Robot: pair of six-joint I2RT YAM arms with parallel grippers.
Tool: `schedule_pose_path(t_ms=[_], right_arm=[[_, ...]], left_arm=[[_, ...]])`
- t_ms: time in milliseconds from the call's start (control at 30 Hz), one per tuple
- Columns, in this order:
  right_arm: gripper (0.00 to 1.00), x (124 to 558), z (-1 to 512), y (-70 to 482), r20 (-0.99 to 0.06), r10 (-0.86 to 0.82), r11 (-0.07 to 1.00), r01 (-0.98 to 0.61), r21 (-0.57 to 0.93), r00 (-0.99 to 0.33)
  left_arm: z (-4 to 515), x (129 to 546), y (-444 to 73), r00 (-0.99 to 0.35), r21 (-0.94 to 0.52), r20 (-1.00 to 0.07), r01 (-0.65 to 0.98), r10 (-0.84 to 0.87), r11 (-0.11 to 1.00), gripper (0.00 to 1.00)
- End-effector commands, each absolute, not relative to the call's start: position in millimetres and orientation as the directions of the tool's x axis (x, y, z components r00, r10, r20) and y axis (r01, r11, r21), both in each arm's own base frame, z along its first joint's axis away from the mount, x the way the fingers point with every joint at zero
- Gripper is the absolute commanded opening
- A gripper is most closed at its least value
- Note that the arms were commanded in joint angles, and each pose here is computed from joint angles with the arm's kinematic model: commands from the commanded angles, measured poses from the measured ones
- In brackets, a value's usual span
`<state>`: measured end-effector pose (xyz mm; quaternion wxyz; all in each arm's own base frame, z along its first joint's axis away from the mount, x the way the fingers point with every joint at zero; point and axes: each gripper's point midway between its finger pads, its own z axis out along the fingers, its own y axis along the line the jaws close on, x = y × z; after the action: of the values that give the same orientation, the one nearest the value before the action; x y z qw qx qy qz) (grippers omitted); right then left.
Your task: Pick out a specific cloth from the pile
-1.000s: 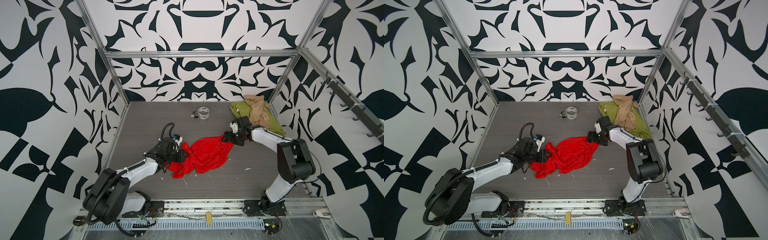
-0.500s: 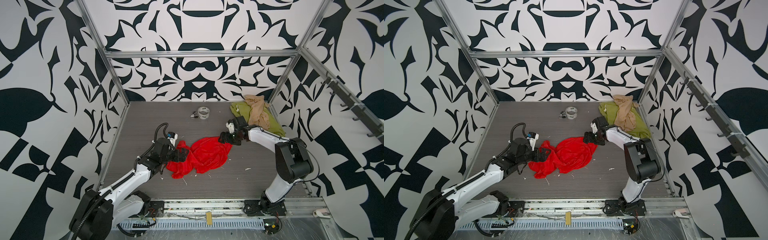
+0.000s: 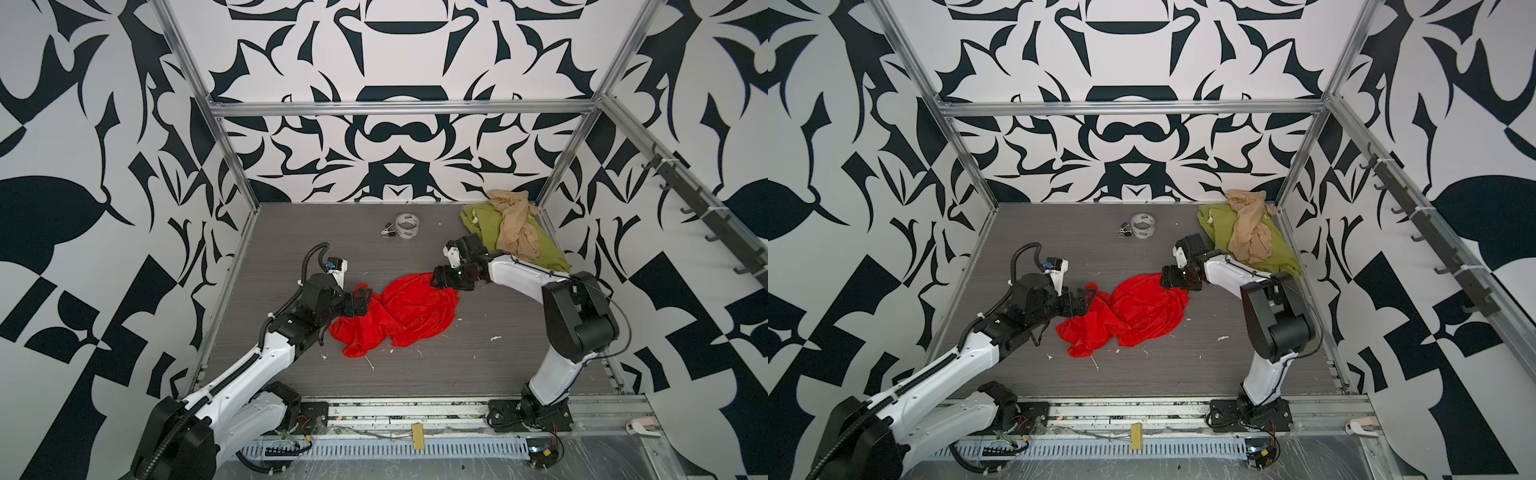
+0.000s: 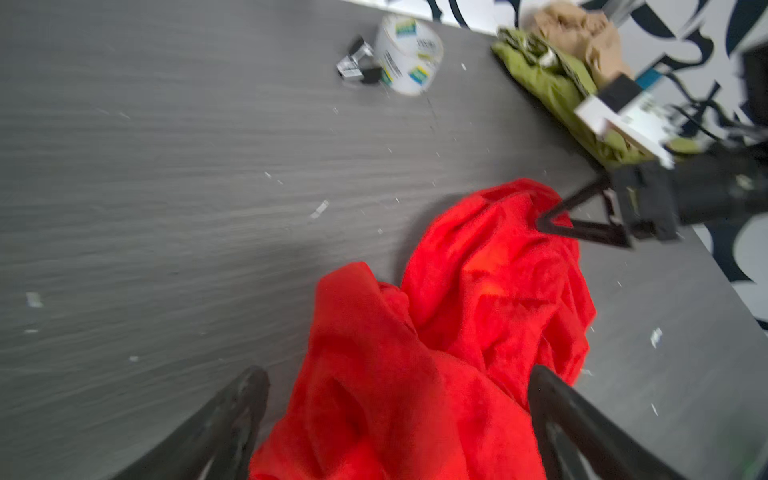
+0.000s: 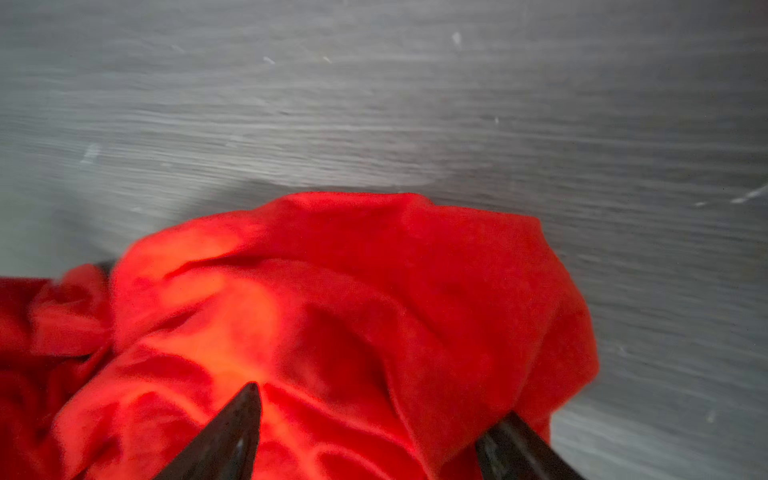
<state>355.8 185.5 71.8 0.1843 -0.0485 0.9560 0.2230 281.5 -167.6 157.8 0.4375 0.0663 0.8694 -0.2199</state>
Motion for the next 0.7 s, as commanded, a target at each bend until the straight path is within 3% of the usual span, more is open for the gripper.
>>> schedule_pose_path(t_ms=[0,200,367,467,567,600,667], right_arm=[[0.8,353,123,190,-0.507,-0.003,0.864,-0.258,0.433,-0.862],[0.79,330,135,176,-0.517,0.005,0.878,-0.244,0.412,-0.856],[0.79,321,141,142,-0.599,0.002,0.939,-0.204,0.277,-0.801],[0.81,322,152,111,-0.752,-0.046,0.974,-0.195,0.111,-0.658],[0.86,318,157,88,-0.894,-0.189,0.97,-0.221,-0.105,-0.405],[0.97,319,159,68,-0.924,-0.181,0.982,-0.115,-0.15,-0.337],[1.0,318,155,39,-0.957,-0.147,0.986,0.036,-0.161,-0.25]], left_arm=[[183,291,-143,-0.521,-0.26,-0.846,0.215,-0.114,0.941,1.0],[205,295,-120,-0.42,-0.181,-0.902,0.158,-0.1,0.971,0.99],[204,298,-102,-0.392,-0.068,-0.92,0.109,-0.019,0.992,0.99],[189,304,-79,-0.376,0.03,-0.926,0.044,0.044,0.999,1.0],[172,316,-51,-0.349,0.09,-0.933,0.002,0.085,0.996,0.99],[165,320,-41,-0.328,0.108,-0.939,-0.012,0.098,0.994,1.0],[148,331,-24,-0.35,0.102,-0.933,-0.037,0.082,0.994,1.0]])
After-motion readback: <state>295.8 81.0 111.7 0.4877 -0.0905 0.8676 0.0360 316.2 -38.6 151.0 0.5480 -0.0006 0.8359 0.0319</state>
